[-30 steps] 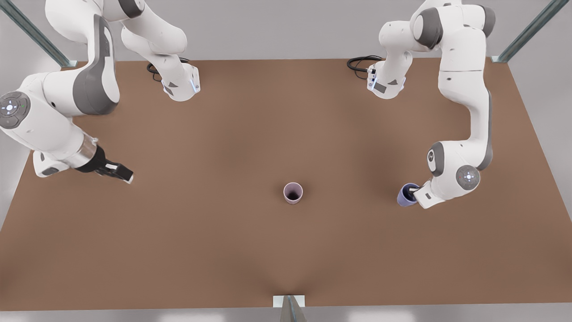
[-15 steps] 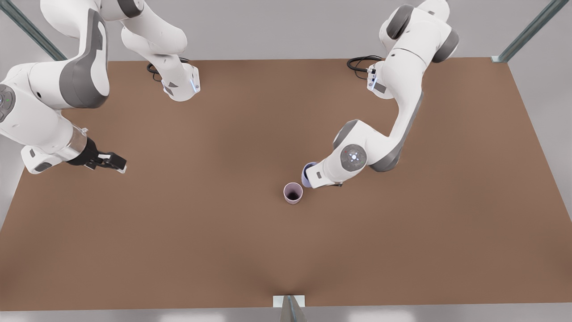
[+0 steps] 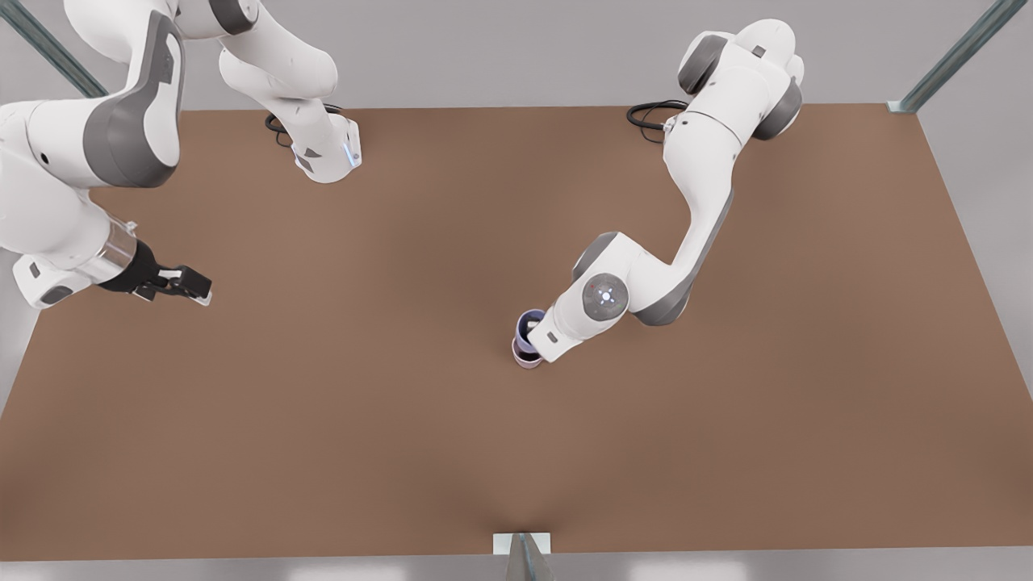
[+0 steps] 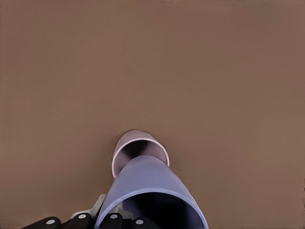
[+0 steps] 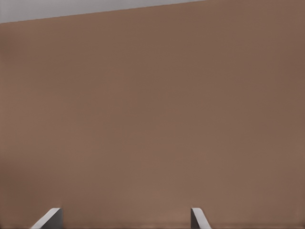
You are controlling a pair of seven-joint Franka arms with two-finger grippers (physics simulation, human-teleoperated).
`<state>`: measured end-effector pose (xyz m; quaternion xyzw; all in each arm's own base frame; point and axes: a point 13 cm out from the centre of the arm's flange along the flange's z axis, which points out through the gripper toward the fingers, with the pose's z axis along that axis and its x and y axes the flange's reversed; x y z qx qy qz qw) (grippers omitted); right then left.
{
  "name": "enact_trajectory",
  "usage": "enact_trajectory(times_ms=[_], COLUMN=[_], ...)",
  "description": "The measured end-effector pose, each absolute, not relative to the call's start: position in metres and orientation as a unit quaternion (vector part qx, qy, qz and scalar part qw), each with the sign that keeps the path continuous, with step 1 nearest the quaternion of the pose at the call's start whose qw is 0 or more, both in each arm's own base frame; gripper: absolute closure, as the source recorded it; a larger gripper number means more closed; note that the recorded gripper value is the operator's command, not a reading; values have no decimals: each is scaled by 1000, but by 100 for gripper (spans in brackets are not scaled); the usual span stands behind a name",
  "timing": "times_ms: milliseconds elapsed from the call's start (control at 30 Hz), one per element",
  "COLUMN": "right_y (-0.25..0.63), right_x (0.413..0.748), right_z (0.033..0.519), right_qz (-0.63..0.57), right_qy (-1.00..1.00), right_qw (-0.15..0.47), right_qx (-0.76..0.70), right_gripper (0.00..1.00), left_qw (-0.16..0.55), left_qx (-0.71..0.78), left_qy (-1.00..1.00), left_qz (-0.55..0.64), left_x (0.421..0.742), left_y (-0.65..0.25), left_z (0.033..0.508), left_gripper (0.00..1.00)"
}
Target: Stack the cups, with the pink cup at the bottom and the purple cup at the top
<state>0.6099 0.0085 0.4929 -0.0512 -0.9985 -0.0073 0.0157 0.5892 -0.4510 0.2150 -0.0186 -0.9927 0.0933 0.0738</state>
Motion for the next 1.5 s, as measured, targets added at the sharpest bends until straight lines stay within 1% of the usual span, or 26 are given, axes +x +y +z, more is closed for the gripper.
enact_trajectory(times_ms=[167, 467, 500, 533, 567, 600, 633, 833, 867, 900, 933, 967, 1000, 1100, 1167, 1233, 1267, 1333, 1367, 1400, 1433, 1500], right_y=[-9, -8, -7, -7, -9, -12, -13, -42, -42, -42, -41, -40, -38, -39, -39, -40, -40, -40, -40, -40, -41, -41], right_x=[608, 607, 607, 606, 606, 606, 607, 610, 610, 610, 610, 610, 611, 612, 612, 613, 613, 613, 613, 613, 613, 613], right_z=[489, 487, 489, 492, 495, 501, 508, 503, 502, 502, 502, 501, 500, 498, 497, 497, 497, 497, 497, 496, 496, 496], right_qz=[-11, -13, -13, -13, -14, -14, -13, -10, -10, -9, -9, -9, -8, -8, -8, -8, -8, -9, -9, -9, -9, -9], right_qy=[-998, -998, -998, -999, -999, -999, -999, -997, -997, -998, -998, -998, -998, -998, -998, -998, -998, -998, -998, -998, -998, -998], right_qw=[22, 27, 26, 23, 21, 15, 9, 11, 12, 12, 12, 12, 13, 14, 14, 14, 14, 14, 14, 14, 14, 14], right_qx=[-59, -48, -47, -47, -48, -50, -50, -70, -69, -68, -68, -66, -64, -63, -63, -63, -62, -62, -62, -62, -62, -62], right_gripper=[0, 0, 0, 0, 0, 0, 0, 0, 0, 0, 0, 0, 0, 0, 0, 0, 0, 0, 0, 0, 0, 0], left_qw=[75, 83, 83, 82, 82, 81, 81, 79, 79, 79, 78, 77, 76, 71, 63, 48, 43, 22, 10, -3, -14, -28], left_qx=[20, 65, 68, 71, 73, 76, 78, 91, 93, 95, 97, 99, 101, 104, 107, 117, 125, 155, 166, 175, 175, 167], left_qy=[-992, -991, -991, -991, -991, -991, -991, -990, -990, -990, -989, -989, -989, -989, -989, -989, -988, -986, -985, -984, -984, -986], left_qz=[95, 82, 80, 79, 78, 77, 76, 74, 74, 74, 74, 75, 76, 78, 80, 83, 82, 60, 45, 33, 25, 13], left_x=[589, 587, 587, 588, 588, 588, 589, 590, 590, 591, 592, 593, 594, 597, 601, 617, 628, 660, 670, 675, 671, 653], left_y=[-457, -456, -455, -454, -454, -454, -453, -452, -452, -452, -451, -451, -451, -451, -448, -427, -404, -322, -279, -239, -209, -153], left_z=[209, 188, 187, 186, 185, 184, 184, 184, 184, 184, 185, 186, 187, 195, 211, 249, 267, 308, 331, 360, 394, 449], left_gripper=[79, 78, 74, 67, 55, 52, 52, 52, 50, 42, 28, 11, 5, 5, 5, 5, 0, 0, 0, 0, 0, 0])
